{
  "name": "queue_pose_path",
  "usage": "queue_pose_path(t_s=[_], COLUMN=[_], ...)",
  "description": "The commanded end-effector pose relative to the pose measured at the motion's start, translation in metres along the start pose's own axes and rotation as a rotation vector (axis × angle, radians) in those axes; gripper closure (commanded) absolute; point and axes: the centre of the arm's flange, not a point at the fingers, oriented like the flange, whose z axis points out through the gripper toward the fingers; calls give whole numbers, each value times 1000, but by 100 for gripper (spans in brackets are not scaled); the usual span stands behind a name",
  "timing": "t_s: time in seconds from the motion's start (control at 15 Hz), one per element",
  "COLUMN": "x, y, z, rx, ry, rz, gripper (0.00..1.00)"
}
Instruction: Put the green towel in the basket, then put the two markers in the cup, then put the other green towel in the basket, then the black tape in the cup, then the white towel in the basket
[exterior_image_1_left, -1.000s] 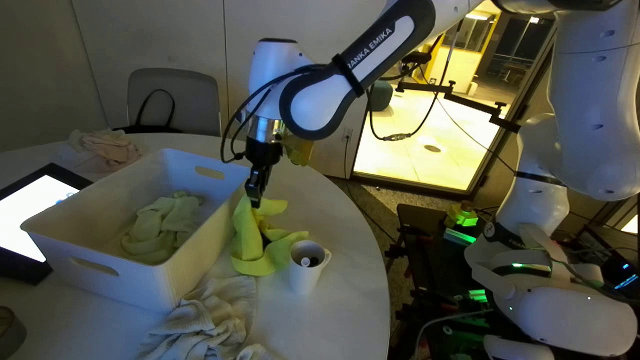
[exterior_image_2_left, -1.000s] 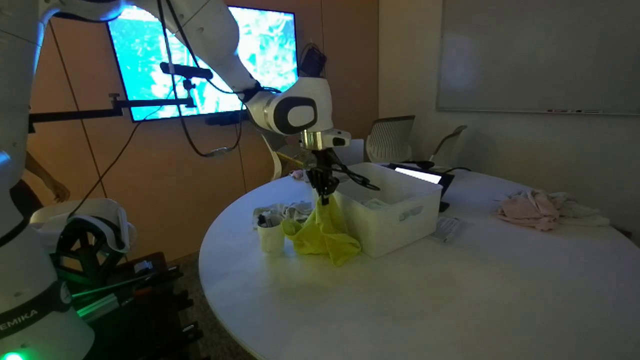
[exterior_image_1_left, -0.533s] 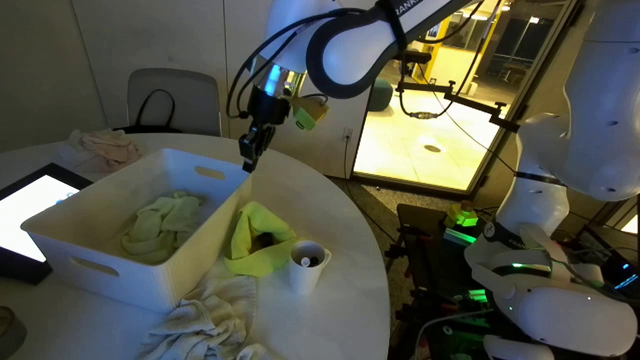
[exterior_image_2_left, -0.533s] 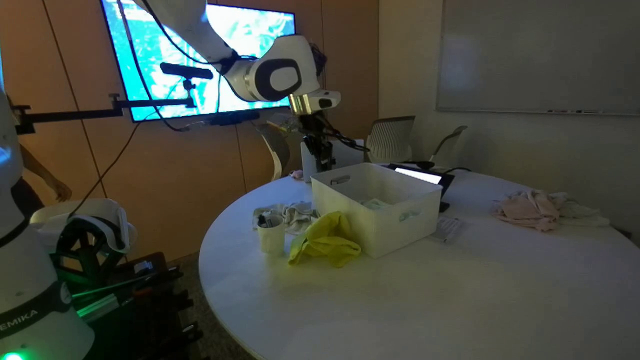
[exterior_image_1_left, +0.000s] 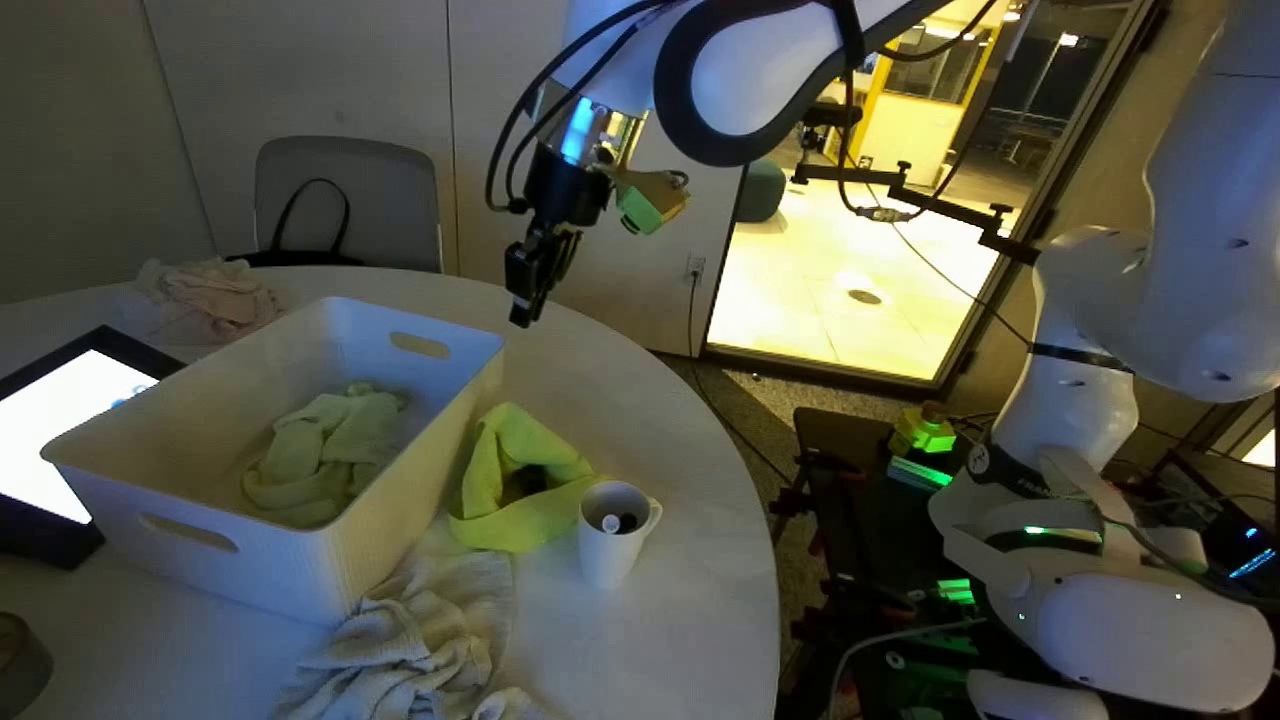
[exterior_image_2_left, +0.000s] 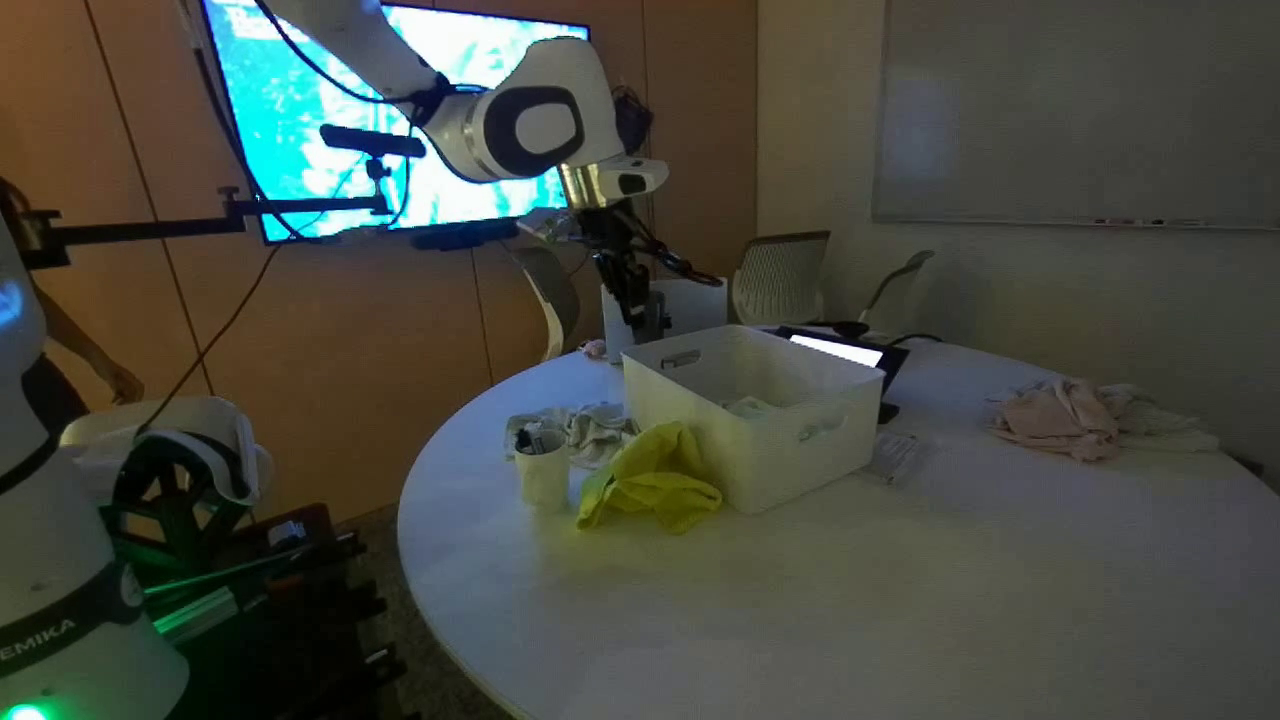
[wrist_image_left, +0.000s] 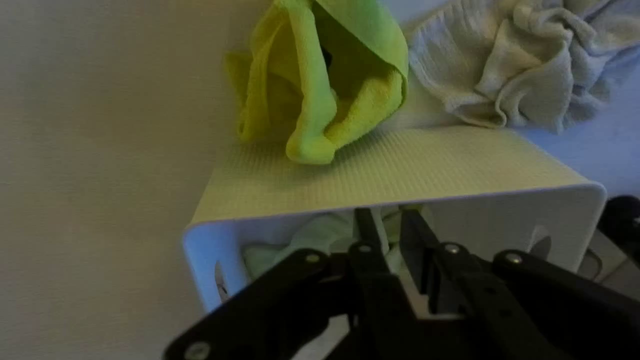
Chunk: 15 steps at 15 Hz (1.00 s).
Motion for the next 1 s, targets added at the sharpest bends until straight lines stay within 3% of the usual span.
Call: queue_pose_path(t_s=[0.0,0.4,0.6,0.93], x=[-13,-29,-28,-9], y=[-8,-23,-31,-38], z=[39,121,145,163], rx=[-44,-66,-75,-59], ry=[-97,-298,-346,-349], rz=[-21,-57,-59,-38], gripper=[47,2,0,0])
